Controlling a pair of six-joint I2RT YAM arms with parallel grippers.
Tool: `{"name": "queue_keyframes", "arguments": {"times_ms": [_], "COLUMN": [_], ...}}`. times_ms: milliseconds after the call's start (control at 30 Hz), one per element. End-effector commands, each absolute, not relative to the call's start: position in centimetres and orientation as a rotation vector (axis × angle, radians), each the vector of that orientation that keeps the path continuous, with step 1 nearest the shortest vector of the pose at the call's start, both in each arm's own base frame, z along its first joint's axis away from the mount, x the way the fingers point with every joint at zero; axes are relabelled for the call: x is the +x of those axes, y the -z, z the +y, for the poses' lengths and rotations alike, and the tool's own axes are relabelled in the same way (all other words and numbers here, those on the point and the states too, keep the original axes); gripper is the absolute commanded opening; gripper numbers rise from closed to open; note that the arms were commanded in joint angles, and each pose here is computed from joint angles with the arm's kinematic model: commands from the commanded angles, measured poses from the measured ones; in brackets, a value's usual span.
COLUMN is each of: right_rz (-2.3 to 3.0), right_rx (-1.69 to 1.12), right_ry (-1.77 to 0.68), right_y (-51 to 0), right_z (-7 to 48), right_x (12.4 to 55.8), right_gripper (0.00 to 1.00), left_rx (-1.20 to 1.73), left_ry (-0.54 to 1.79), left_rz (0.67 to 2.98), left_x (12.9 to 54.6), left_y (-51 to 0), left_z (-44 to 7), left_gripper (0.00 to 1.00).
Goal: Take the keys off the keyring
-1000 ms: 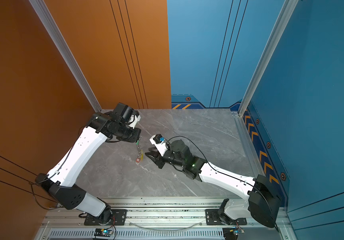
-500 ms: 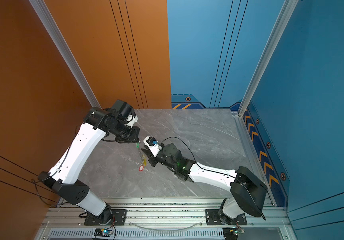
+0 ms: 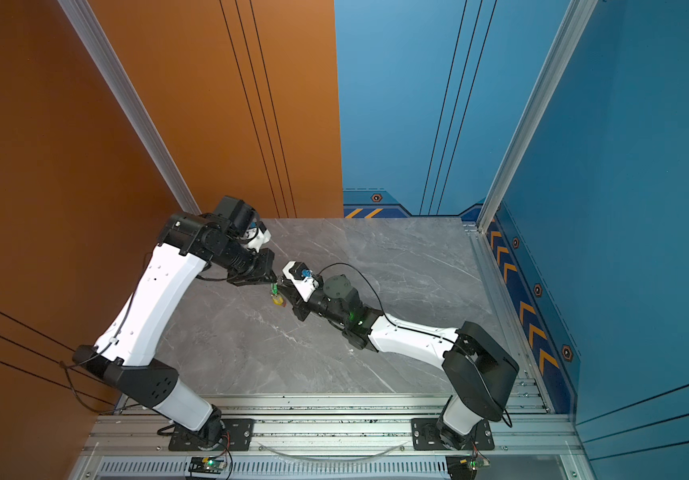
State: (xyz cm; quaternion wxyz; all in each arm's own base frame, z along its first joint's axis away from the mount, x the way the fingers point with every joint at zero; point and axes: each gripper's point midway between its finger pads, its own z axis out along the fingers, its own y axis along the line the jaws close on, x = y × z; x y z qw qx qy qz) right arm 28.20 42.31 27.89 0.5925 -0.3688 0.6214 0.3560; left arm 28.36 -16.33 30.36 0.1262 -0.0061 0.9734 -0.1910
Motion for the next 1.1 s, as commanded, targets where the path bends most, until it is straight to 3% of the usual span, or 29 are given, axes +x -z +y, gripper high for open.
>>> {"name": "queue_keyframes", "arguments": {"times_ms": [0, 400, 733, 1067], "right_rz": [1.409, 1.475, 1.481, 1.426], "right_rx": [-0.867, -0.813, -0.9, -0.892], "right_ry": [-0.835, -0.783, -0.769, -0.794], "right_y": [-29.1, -28.8, -28.7, -29.3], "right_z": [42.5, 40.2, 40.6, 41.5], "right_x": [27.7, 28.7, 25.6, 28.6], "right_gripper": [0.22, 0.27, 0.26, 0.23], "left_rx": [-0.033, -0.058, -0.083, -0.063], "left_ry": [0.603, 0.637, 0.639, 0.694], "left_rz": [2.821, 2.826, 2.833, 2.82], "left_x": [28.2, 28.5, 28.3, 27.6], "left_y": [-31.3, -31.3, -31.2, -32.0], "left_z": [-16.2, -15.9, -16.2, -17.0], "left_gripper": [0.0, 0.0, 0.0, 0.0]}}
